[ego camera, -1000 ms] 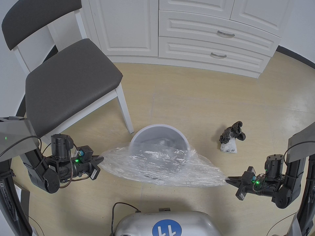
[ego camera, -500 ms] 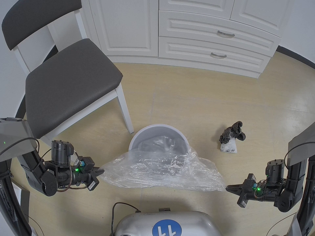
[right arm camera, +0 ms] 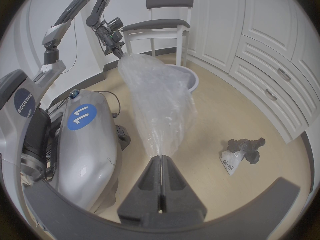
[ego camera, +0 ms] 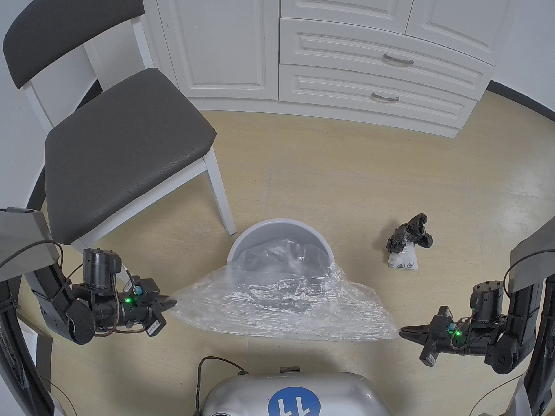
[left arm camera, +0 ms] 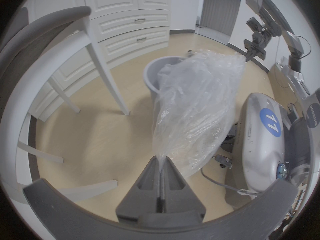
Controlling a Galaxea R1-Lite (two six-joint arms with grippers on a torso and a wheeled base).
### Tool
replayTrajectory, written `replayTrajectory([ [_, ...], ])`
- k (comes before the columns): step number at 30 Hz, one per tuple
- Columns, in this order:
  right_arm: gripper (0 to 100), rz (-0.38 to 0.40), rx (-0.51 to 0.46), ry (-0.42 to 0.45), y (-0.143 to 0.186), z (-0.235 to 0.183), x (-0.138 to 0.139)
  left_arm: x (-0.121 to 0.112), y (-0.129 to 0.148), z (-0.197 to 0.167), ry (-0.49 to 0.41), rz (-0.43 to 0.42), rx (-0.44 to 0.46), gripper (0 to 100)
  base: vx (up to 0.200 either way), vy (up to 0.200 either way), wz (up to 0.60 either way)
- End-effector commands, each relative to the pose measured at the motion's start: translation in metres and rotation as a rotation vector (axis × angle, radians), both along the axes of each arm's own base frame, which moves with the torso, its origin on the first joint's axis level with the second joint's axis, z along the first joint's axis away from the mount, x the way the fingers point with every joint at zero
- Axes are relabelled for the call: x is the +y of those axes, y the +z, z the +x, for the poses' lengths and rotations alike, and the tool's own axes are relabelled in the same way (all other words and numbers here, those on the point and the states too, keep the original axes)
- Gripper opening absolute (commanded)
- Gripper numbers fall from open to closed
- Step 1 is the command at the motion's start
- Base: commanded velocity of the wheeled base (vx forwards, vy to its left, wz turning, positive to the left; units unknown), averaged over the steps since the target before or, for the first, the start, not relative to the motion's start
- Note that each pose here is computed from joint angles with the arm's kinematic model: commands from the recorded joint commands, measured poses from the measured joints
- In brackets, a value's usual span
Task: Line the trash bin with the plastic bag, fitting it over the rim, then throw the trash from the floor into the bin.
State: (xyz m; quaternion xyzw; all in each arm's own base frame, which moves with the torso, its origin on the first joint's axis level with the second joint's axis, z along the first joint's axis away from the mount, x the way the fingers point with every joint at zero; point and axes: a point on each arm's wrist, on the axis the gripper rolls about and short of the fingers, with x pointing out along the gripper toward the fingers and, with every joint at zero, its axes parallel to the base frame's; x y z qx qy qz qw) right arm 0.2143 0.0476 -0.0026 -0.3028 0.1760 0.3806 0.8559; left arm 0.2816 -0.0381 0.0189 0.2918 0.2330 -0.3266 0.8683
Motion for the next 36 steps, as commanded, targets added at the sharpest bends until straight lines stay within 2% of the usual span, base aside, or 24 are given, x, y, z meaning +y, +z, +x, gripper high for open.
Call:
replayTrajectory([
  [1,0,0.040,-0.069,-0.051,0.011,0.012,-0.008,0.016,0.004,0.014,0.044,-0.020,-0.036,0,0.000,0.000,0.00],
  [4,0,0.070,-0.085,-0.085,0.012,0.022,-0.011,0.022,0.008,0.023,0.065,-0.036,-0.060,0,0.000,0.000,0.00],
  [8,0,0.147,-0.081,-0.130,0.013,0.038,-0.009,0.023,0.015,0.036,0.148,-0.142,-0.058,0,0.000,0.000,0.00],
  [10,0,0.165,-0.076,-0.142,0.013,0.041,-0.009,0.023,0.017,0.037,0.165,-0.165,-0.054,0,0.000,0.000,0.00],
  [17,0,0.168,-0.055,-0.148,0.009,0.040,-0.009,0.021,0.014,0.035,0.160,-0.165,-0.038,0,0.000,0.000,0.00],
  [23,0,0.158,-0.017,-0.146,-0.005,0.044,-0.007,0.006,-0.005,0.037,0.124,-0.157,0.021,0,0.000,0.000,0.00],
  [30,0,0.163,-0.031,-0.155,-0.005,0.050,-0.009,-0.010,-0.014,0.046,0.116,-0.164,0.034,0,0.000,0.000,0.00],
  [32,0,0.168,-0.041,-0.156,-0.004,0.052,-0.009,-0.023,-0.018,0.054,0.147,-0.194,0.037,0,0.000,0.000,0.00],
  [35,0,0.175,-0.060,-0.160,0.002,0.053,-0.009,-0.037,-0.014,0.064,0.239,-0.284,-0.010,0,0.000,0.000,0.00],
  [36,0,0.189,-0.087,-0.162,0.011,0.053,-0.009,-0.044,-0.011,0.072,0.307,-0.357,-0.061,0,0.000,0.000,0.00],
])
